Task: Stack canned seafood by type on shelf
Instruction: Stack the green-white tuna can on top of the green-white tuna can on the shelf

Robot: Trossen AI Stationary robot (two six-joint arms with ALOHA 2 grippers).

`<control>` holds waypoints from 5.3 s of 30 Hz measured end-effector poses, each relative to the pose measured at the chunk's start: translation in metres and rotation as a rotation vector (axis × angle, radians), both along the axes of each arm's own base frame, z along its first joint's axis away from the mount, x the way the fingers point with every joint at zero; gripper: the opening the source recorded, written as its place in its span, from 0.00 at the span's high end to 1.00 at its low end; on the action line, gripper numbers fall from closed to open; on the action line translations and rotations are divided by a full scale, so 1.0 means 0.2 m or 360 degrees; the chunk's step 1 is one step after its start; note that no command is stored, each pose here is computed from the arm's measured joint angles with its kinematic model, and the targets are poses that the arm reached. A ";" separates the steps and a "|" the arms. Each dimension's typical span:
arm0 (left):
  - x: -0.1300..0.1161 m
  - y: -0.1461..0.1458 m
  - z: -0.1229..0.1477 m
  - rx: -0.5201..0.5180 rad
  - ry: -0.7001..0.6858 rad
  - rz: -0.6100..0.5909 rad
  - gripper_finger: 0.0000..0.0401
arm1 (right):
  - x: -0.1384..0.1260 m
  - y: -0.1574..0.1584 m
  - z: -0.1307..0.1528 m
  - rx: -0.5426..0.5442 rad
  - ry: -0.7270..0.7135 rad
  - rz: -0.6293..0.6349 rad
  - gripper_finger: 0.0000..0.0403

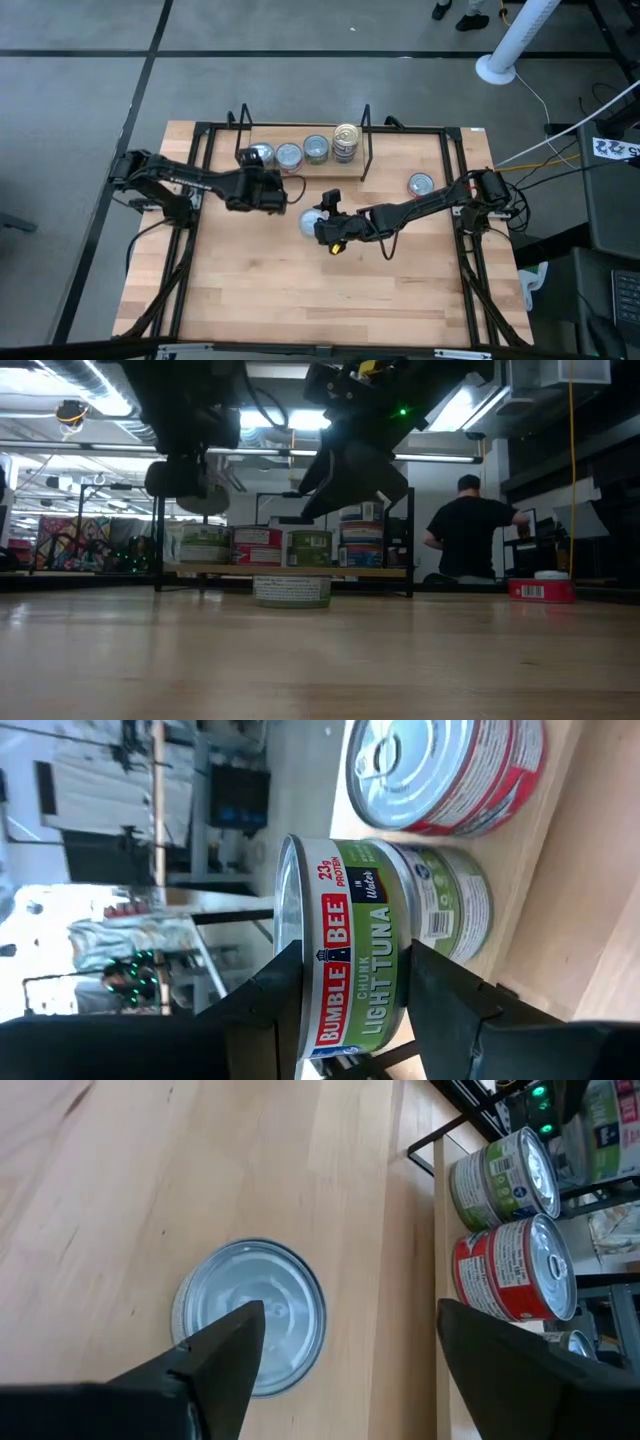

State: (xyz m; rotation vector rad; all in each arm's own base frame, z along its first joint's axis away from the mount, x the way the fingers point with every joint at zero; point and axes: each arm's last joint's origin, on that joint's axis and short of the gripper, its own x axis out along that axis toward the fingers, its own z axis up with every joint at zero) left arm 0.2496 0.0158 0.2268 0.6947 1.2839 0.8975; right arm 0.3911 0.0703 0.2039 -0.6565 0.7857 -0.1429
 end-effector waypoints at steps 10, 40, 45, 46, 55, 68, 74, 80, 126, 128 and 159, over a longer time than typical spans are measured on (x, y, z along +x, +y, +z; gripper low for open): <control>0.02 0.15 -0.01 -0.0123 0.0069 0.0045 0.66 | 0.00 0.00 0.00 0.0008 0.0002 0.0009 0.26; 0.03 0.26 -0.01 -0.0276 0.0065 0.0057 0.56 | 0.00 0.01 -0.01 0.0102 0.0024 0.0108 0.26; 0.03 0.26 -0.01 -0.0275 0.0064 0.0058 0.56 | 0.00 0.01 -0.01 0.0102 0.0025 0.0109 0.26; 0.03 0.26 -0.01 -0.0275 0.0064 0.0058 0.56 | 0.00 0.01 -0.01 0.0102 0.0025 0.0109 0.26; 0.03 0.26 -0.01 -0.0279 -0.0048 0.0138 0.51 | 0.00 0.01 -0.01 0.0102 0.0025 0.0109 0.26; 0.00 0.25 -0.02 -0.0342 0.0118 0.0114 0.41 | 0.00 0.01 -0.01 0.0102 0.0026 0.0109 0.26; -0.01 0.25 -0.02 -0.0343 0.0107 0.0136 0.41 | 0.00 0.01 -0.01 0.0102 0.0026 0.0109 0.26; 0.00 0.25 -0.02 -0.0332 0.0084 0.0135 0.41 | 0.00 0.01 -0.01 0.0102 0.0026 0.0109 0.26; 0.34 -0.47 -0.09 -0.1016 -0.0714 -0.0564 0.42 | -0.13 -0.01 -0.11 0.0032 0.0591 0.0122 0.26; 0.37 -0.50 -0.14 -0.1006 -0.0672 -0.0605 0.43 | -0.12 -0.01 -0.10 0.0049 0.0569 0.0132 0.26; 0.45 -0.51 -0.47 -0.0736 -0.0286 -0.0645 0.91 | -0.09 0.01 -0.12 0.0176 0.0505 0.0210 0.26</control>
